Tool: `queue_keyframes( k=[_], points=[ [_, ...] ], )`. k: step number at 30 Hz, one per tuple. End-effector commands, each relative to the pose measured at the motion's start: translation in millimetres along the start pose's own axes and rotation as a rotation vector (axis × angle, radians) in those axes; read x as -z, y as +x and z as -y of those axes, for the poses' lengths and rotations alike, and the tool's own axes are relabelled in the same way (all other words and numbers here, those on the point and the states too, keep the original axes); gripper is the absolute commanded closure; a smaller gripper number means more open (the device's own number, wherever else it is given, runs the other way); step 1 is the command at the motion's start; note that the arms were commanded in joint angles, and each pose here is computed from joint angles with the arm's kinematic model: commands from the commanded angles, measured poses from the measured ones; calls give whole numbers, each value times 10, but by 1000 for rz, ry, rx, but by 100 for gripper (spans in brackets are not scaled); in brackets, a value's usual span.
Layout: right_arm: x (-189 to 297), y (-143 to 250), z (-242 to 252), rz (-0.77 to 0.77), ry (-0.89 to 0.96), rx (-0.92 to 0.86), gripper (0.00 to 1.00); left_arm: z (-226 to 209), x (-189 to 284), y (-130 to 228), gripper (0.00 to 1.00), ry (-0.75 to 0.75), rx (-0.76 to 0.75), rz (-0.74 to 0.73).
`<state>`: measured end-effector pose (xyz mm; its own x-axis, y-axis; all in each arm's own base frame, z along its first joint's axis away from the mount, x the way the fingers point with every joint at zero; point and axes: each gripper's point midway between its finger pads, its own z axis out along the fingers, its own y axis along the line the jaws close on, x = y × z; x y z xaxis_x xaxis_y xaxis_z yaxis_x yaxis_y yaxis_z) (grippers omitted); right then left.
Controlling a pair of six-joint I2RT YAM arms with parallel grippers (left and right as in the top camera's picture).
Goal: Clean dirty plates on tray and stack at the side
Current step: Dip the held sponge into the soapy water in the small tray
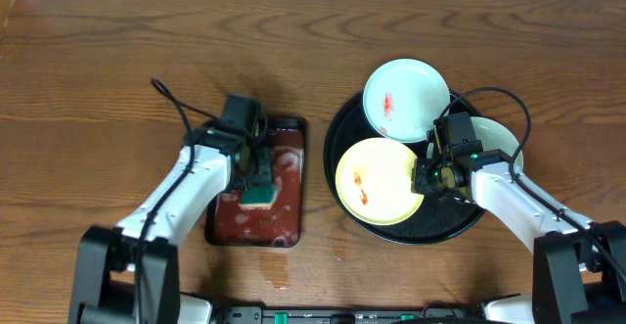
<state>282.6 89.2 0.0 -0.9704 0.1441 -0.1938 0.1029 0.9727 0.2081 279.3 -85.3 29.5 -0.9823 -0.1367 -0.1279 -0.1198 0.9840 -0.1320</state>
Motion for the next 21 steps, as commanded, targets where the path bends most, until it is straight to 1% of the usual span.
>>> queue_keyframes(
  k=[1,2,3,5,10,16,21],
  points=[
    [-159,209,137,-74,55,-20,99,-45,-231,181,71,-8,0,-72],
    [-159,209,138,-75,56,-20,99,-52,-267,192,78,-11,1,-82],
    [-159,210,138,-75,56,-20,99,-61,-307,206,87,-16,2,-93],
    [-159,210,138,-75,56,-20,99,-65,-344,210,92,-19,2,-100],
    [-159,209,138,-75,56,-20,99,-28,-277,129,92,-13,-23,-89],
    [-159,211,135,-75,55,-19,99,125,159,-157,93,5,-59,-44],
    [-159,210,136,-75,56,-18,99,297,481,-250,93,29,-92,-17]
  ],
)
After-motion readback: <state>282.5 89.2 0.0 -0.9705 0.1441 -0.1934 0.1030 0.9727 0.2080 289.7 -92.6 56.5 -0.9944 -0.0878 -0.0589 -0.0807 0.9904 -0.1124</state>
